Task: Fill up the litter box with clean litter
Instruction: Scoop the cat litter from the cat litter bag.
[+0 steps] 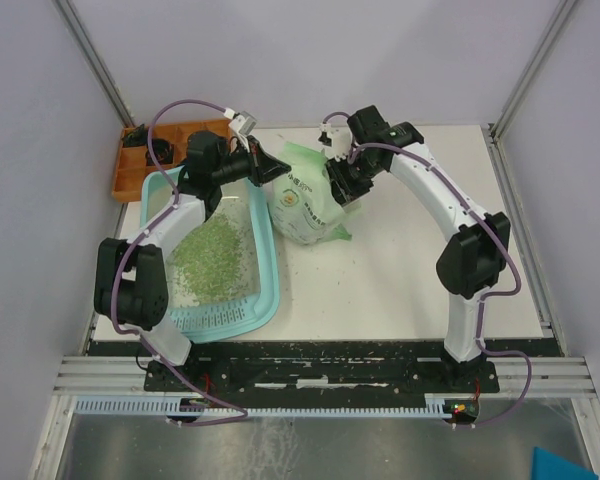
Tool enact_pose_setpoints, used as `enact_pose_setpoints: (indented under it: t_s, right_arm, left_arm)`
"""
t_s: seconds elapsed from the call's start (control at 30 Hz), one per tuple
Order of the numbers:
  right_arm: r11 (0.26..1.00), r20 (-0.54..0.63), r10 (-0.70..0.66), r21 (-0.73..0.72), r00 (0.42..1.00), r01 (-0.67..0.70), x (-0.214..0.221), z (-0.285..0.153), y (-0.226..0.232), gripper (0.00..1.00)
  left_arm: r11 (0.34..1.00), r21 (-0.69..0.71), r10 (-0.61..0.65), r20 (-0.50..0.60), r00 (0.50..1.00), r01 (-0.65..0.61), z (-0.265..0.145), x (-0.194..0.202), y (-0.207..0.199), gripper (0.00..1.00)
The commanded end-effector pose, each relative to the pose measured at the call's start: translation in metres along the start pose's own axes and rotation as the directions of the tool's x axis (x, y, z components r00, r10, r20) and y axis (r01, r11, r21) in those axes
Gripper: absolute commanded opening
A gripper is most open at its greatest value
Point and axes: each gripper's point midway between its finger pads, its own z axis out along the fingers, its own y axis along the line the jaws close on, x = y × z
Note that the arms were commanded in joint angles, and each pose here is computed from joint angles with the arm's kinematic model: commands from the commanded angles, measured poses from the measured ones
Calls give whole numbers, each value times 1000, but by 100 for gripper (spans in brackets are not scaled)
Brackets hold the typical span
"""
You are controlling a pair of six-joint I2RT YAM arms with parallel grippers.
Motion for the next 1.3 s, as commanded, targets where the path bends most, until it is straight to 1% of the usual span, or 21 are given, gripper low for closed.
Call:
enact_pose_setpoints:
  t_s: [0.0,0.07,0.17,0.3,0.43,0.57,0.63,0.7,0.77,0.9,1.0,1.1,1.27]
  right_arm:
    - [955,57,1,297,998,-18,-23,5,-70,2]
    - [965,32,8,262,999,-16,-20,19,-64,2]
    - [985,-17,7,173,1000,-4,-13,41,-48,2]
    - [998,-56,28,56,998,-25,-3,63,-32,2]
    - [999,-53,45,7,998,-45,3,73,-27,2]
    - [998,-66,67,23,996,-66,11,83,-33,2]
    - [997,-69,77,10,995,-77,15,90,-33,2]
    - [995,-58,90,-35,994,-92,17,95,-27,2]
    - [982,-43,137,-123,990,-142,16,99,-18,2]
    - [947,-21,194,-258,981,-193,14,98,-6,2]
    - [915,46,224,-355,974,-194,3,88,1,2]
    - [859,91,288,-464,953,-215,-12,73,7,2]
    - [822,159,313,-539,936,-183,-32,46,11,2]
  left_arm:
    - [965,65,232,240,943,-254,-23,-99,-62,3]
    - [965,72,228,238,944,-251,-22,-99,-63,3]
    - [965,78,224,238,945,-249,-20,-100,-63,3]
    - [966,86,217,234,948,-242,-15,-99,-62,3]
    - [968,99,206,226,952,-232,-7,-96,-63,3]
    - [967,119,197,212,957,-226,5,-90,-67,3]
    - [966,128,194,205,959,-222,10,-87,-68,3]
    - [966,135,191,201,961,-220,15,-85,-70,3]
    - [966,145,187,192,963,-216,20,-81,-72,3]
    - [967,145,184,182,966,-211,25,-78,-72,3]
    - [967,143,185,179,966,-211,26,-77,-72,3]
    - [968,139,185,176,967,-211,25,-77,-72,3]
    - [968,126,195,172,966,-217,24,-76,-71,3]
